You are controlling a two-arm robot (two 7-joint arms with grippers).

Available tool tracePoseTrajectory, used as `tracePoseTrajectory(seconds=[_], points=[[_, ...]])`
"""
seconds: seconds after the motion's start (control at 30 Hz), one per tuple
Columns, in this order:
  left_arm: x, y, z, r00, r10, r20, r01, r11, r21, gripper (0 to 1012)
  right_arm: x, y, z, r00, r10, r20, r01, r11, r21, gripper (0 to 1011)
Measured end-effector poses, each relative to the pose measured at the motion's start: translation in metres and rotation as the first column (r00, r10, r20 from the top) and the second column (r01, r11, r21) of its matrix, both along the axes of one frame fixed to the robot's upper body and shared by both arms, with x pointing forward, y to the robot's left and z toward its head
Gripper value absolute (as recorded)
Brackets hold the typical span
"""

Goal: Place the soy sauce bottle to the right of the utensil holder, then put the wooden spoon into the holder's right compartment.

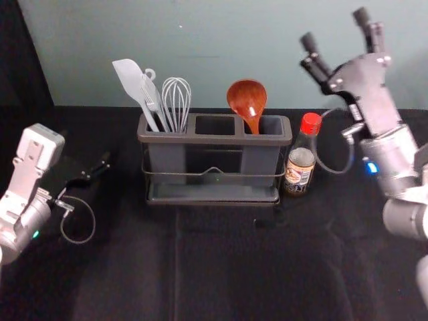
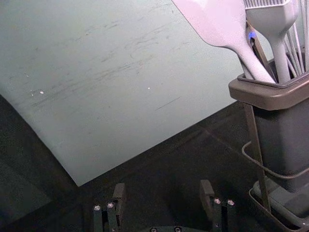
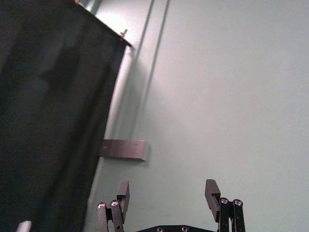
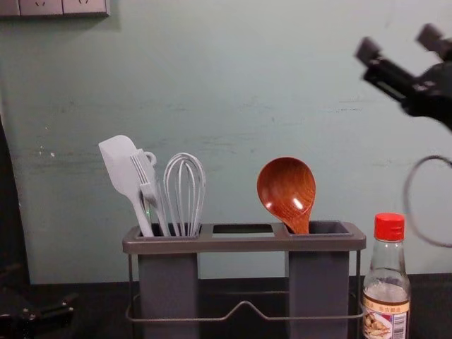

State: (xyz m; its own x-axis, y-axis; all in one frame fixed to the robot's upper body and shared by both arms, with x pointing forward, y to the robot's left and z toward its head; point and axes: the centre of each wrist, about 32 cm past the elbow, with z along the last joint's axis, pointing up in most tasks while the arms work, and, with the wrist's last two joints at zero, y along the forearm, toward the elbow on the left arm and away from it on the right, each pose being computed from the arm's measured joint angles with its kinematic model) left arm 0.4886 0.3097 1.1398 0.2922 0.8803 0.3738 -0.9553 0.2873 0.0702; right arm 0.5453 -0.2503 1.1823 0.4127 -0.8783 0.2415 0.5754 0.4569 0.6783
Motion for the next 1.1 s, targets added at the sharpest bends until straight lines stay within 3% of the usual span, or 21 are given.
tracePoseTrajectory(seconds=[0.23,0.37,0.53,0.67,0.7,0.73,0.8,1.0,1.03,1.1], points=[[0.0000,0.0000,0.0000,1.0000,0.000,0.000,0.000,1.0000,0.000,1000,-0.012,-0.033,0.000,0.989,-0.143,-0.028,0.142,0.990,-0.025,1002],[0.0000,0.0000,0.0000,1.0000,0.000,0.000,0.000,1.0000,0.000,1000,-0.018,-0.044,-0.003,0.979,-0.193,-0.062,0.191,0.981,-0.040,1002],[0.0000,0.0000,0.0000,1.0000,0.000,0.000,0.000,1.0000,0.000,1000,-0.031,-0.056,-0.012,0.949,-0.275,-0.153,0.263,0.960,-0.091,1002],[0.0000,0.0000,0.0000,1.0000,0.000,0.000,0.000,1.0000,0.000,1000,-0.040,-0.061,-0.020,0.914,-0.329,-0.238,0.304,0.943,-0.139,1003],[0.0000,0.0000,0.0000,1.0000,0.000,0.000,0.000,1.0000,0.000,1000,-0.043,-0.063,-0.023,0.896,-0.353,-0.270,0.317,0.934,-0.167,1002],[0.0000,0.0000,0.0000,1.0000,0.000,0.000,0.000,1.0000,0.000,1000,-0.043,-0.063,-0.023,0.896,-0.353,-0.270,0.317,0.934,-0.167,1002],[0.0000,0.0000,0.0000,1.0000,0.000,0.000,0.000,1.0000,0.000,1000,-0.048,-0.065,-0.028,0.861,-0.391,-0.326,0.334,0.917,-0.218,1002],[0.0000,0.0000,0.0000,1.0000,0.000,0.000,0.000,1.0000,0.000,1000,-0.054,-0.066,-0.037,0.805,-0.434,-0.404,0.340,0.896,-0.284,1002],[0.0000,0.0000,0.0000,1.0000,0.000,0.000,0.000,1.0000,0.000,1000,-0.056,-0.066,-0.040,0.786,-0.445,-0.429,0.340,0.891,-0.301,1002],[0.0000,0.0000,0.0000,1.0000,0.000,0.000,0.000,1.0000,0.000,1000,-0.057,-0.066,-0.042,0.769,-0.454,-0.451,0.340,0.887,-0.313,1002]])
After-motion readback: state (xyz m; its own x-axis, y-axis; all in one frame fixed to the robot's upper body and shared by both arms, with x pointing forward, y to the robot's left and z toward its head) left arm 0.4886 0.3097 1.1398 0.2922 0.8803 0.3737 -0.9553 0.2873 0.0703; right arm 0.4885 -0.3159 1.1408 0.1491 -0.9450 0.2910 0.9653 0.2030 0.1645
